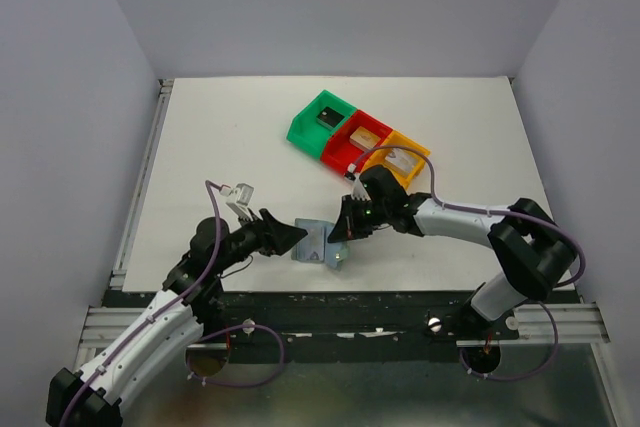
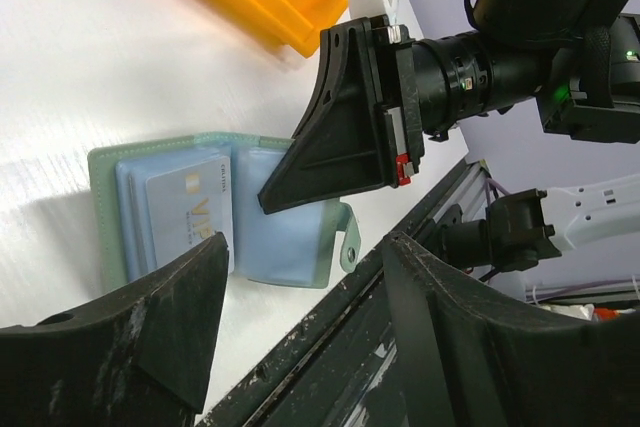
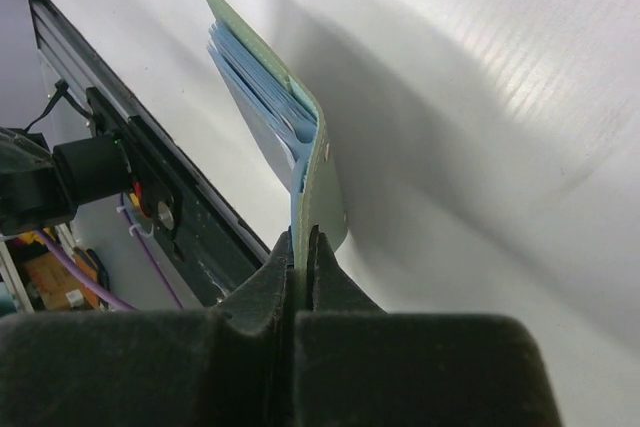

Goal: Take the credit cards out of the card holder
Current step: Open the card holder at the center of the board.

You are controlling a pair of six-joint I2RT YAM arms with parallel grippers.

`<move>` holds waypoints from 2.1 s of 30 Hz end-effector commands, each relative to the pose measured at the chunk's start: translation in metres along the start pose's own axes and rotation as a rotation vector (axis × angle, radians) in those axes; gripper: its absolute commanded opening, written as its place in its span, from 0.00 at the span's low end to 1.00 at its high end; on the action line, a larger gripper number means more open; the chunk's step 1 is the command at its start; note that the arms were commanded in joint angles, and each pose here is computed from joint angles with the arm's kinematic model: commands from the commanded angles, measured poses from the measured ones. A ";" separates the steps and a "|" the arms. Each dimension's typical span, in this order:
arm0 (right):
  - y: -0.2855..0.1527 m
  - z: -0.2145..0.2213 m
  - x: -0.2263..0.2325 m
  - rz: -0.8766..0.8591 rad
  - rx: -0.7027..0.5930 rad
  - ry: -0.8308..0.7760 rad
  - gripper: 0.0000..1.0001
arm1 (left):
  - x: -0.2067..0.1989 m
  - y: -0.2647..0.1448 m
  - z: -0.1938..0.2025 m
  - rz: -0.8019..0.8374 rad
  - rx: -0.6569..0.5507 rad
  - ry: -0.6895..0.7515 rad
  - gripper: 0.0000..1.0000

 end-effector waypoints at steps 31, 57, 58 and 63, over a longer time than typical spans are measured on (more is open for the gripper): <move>-0.024 -0.001 -0.023 0.177 0.042 -0.039 0.53 | 0.005 0.004 0.000 -0.010 -0.008 -0.010 0.79; -0.012 0.014 -0.054 0.299 0.152 -0.084 0.20 | 0.006 0.042 0.023 -0.018 0.175 -0.051 0.35; -0.012 0.014 -0.055 0.303 0.156 -0.085 0.20 | 0.008 0.044 0.026 -0.023 0.185 -0.053 0.34; -0.014 0.013 -0.058 0.333 0.162 -0.089 0.21 | 0.015 0.050 0.035 -0.043 0.216 -0.060 0.29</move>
Point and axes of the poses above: each gripper's point midway between its finger pads, its own y axis out along the fingers, its own x axis along the line the jaws close on, z = x × y, the point moved 4 cm from there along -y, back along the fingers, and after that the axes turned 12 degrees about -y, right-handed, at the moved point
